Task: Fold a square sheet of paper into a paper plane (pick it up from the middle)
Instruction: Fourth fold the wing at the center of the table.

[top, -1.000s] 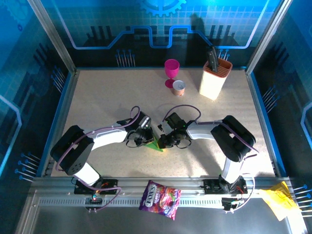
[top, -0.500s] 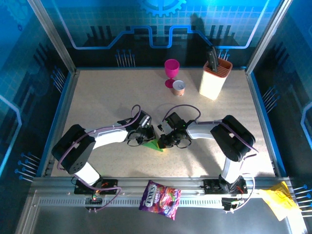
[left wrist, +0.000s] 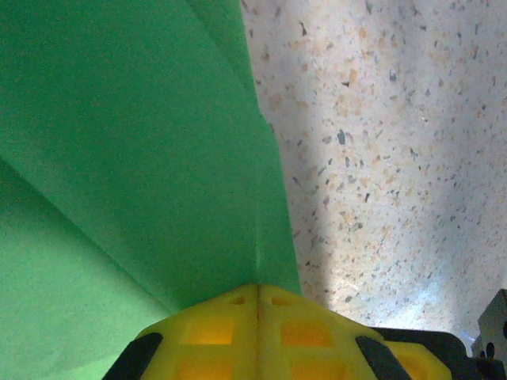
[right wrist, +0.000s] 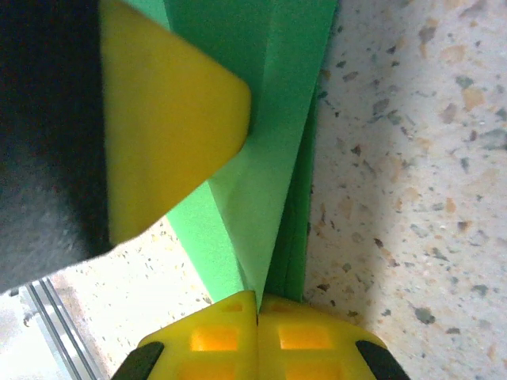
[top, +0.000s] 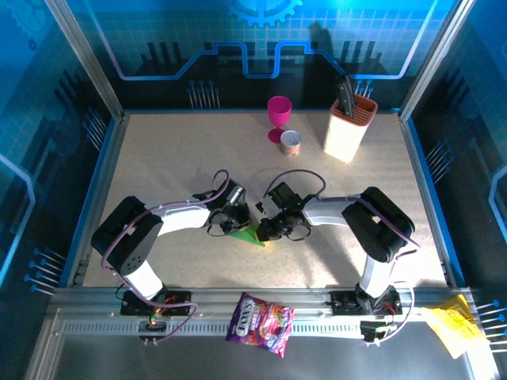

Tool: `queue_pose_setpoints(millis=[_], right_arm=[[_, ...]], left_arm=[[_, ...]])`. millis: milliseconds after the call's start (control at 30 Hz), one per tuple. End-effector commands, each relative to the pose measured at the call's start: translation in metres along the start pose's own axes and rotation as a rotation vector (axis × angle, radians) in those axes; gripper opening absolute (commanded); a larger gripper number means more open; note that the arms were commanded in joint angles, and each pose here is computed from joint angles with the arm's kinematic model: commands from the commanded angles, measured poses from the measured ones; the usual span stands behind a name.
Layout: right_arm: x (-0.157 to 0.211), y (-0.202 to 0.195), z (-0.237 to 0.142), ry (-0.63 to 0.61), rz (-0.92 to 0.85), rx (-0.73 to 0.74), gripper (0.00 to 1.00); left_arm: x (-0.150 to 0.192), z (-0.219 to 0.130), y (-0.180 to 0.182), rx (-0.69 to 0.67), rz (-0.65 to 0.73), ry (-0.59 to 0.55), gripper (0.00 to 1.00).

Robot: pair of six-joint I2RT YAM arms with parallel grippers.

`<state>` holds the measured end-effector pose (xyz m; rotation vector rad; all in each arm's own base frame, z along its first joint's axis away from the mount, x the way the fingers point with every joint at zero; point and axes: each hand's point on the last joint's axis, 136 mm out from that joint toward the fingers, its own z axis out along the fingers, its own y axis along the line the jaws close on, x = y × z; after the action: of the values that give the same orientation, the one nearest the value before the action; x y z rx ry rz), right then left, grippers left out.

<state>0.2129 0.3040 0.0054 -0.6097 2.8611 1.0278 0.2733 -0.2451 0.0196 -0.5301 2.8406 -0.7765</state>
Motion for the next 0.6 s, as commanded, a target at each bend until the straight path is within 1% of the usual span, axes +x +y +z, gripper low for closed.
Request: queue_pose_setpoints(millis=[0,567], right_arm=[[0.087,-0.063,0.013,0.275,0.154,0.221,0.0],[0.089,-0.064,0.013,0.283,0.157,0.225,0.0]], left_arm=[[-0.01,0.002,0.0,-0.007,0.01,-0.011,0.0],[-0.024,0.01,0.022,-0.058,-0.027,-0.011,0.0]])
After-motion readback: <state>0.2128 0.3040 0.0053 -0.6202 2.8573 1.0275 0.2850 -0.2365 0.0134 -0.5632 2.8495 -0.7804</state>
